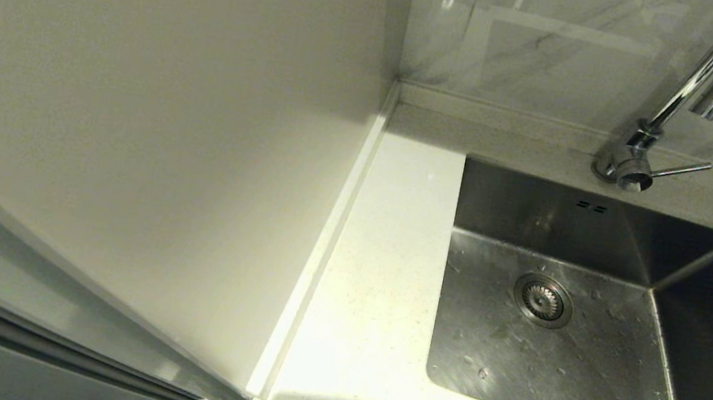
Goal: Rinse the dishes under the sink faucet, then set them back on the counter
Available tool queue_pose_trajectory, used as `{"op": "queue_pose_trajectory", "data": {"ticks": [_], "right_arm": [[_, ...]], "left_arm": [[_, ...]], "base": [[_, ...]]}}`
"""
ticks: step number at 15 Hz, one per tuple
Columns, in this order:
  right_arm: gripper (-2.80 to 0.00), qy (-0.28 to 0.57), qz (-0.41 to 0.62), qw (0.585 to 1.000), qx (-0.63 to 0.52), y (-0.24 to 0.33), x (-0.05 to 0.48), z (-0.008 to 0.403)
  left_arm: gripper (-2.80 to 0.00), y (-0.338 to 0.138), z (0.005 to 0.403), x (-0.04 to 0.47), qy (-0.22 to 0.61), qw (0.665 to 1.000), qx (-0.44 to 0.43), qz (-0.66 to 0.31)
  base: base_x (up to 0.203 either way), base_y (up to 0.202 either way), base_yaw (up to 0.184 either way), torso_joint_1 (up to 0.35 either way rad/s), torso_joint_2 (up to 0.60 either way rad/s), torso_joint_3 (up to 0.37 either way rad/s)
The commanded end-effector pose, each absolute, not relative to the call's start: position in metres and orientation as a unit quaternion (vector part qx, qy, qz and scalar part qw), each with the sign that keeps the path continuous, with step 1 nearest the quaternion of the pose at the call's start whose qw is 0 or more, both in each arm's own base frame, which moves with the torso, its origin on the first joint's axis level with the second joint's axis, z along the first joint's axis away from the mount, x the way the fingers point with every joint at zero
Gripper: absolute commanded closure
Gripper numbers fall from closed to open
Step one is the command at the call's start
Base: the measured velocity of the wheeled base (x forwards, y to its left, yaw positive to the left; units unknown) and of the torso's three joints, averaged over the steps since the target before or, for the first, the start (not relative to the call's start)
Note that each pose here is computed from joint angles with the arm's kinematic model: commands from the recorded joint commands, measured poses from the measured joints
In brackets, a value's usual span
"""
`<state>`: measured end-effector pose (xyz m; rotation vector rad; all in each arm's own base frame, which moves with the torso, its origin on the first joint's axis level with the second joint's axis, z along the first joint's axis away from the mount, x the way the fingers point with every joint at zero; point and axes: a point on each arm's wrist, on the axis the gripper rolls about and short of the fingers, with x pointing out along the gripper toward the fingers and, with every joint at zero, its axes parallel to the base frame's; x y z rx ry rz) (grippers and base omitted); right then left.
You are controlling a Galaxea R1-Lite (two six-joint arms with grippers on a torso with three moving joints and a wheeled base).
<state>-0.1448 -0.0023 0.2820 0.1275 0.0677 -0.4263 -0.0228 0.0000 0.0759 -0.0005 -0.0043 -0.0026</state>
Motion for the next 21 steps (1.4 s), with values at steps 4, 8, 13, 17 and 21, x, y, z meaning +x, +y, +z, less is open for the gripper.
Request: {"op": "queue_pose_trajectory", "data": {"ticks": [4,8,13,17,21], "right_arm": [[0.00,-0.016,-0.154,0.988,0.026,-0.005,-0.183,0.213],[0.00,0.074,-0.118,0.989,0.042,-0.004,-0.141,0.166],[0.00,0.070,-0.105,0.992,0.014,-0.004,-0.048,0.101],[0.00,0.024,-0.042,0.999,-0.025,-0.002,-0.030,0.086],[0.00,0.030,0.005,0.998,-0.048,0.000,-0.026,0.076]], "left_arm": [[0.00,0.000,0.075,-0.023,-0.001,1.000,-0.001,-0.001],[0.00,0.000,0.075,-0.023,-0.001,1.000,-0.001,-0.001],[0.00,0.000,0.075,-0.023,-0.001,1.000,-0.001,-0.001],[0.00,0.000,0.075,-0.023,-0.001,1.000,-0.001,-0.001],[0.00,0.000,0.075,-0.023,-0.001,1.000,-0.001,-0.001]], "base": [[0.000,0.000,0.000,0.000,0.00,0.000],[0.000,0.000,0.000,0.000,0.00,0.000],[0.000,0.000,0.000,0.000,0.00,0.000],[0.000,0.000,0.000,0.000,0.00,0.000],[0.000,0.000,0.000,0.000,0.00,0.000]]}}
